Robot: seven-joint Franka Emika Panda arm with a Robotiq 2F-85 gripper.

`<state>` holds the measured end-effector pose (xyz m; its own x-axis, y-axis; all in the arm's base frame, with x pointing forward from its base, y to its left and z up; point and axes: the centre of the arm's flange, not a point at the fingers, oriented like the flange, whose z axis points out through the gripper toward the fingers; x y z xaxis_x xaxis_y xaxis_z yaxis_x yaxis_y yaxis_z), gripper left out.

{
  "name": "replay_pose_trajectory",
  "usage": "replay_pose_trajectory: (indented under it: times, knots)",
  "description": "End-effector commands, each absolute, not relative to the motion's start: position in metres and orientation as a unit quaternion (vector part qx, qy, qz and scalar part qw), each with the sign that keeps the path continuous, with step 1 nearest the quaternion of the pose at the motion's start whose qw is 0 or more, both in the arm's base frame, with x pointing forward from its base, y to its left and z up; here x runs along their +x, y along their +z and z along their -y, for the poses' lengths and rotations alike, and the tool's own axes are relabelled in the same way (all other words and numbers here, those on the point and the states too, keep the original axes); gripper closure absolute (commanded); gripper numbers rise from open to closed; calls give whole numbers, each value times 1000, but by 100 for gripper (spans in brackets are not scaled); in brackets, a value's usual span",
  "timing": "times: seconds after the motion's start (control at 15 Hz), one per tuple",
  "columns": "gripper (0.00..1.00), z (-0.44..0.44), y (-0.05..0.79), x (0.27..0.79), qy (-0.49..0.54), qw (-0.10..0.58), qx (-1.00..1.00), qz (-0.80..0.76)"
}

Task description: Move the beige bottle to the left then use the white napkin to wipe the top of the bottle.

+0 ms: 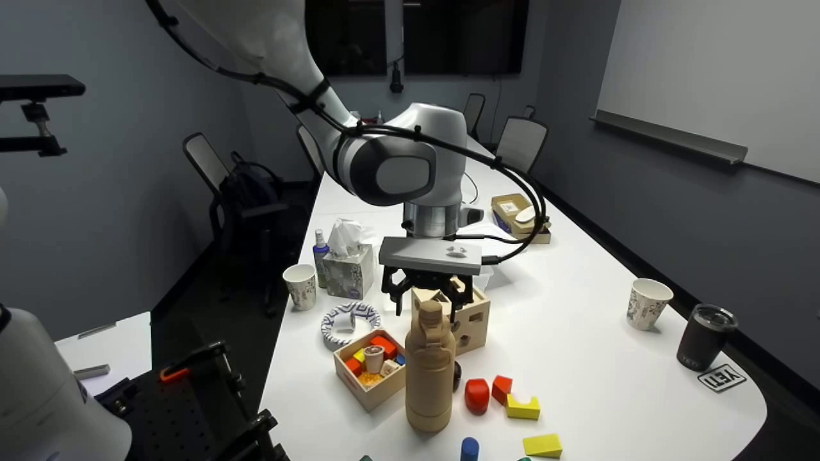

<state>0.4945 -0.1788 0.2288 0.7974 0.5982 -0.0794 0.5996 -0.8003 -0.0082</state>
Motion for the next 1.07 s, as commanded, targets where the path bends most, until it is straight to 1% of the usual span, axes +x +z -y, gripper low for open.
replay_pose_trajectory:
  times: [0.0, 1.0]
  knots:
    - [0, 181, 225, 488, -20, 8, 948, -318]
    - [0, 191, 211, 487, -5, -9, 960, -281]
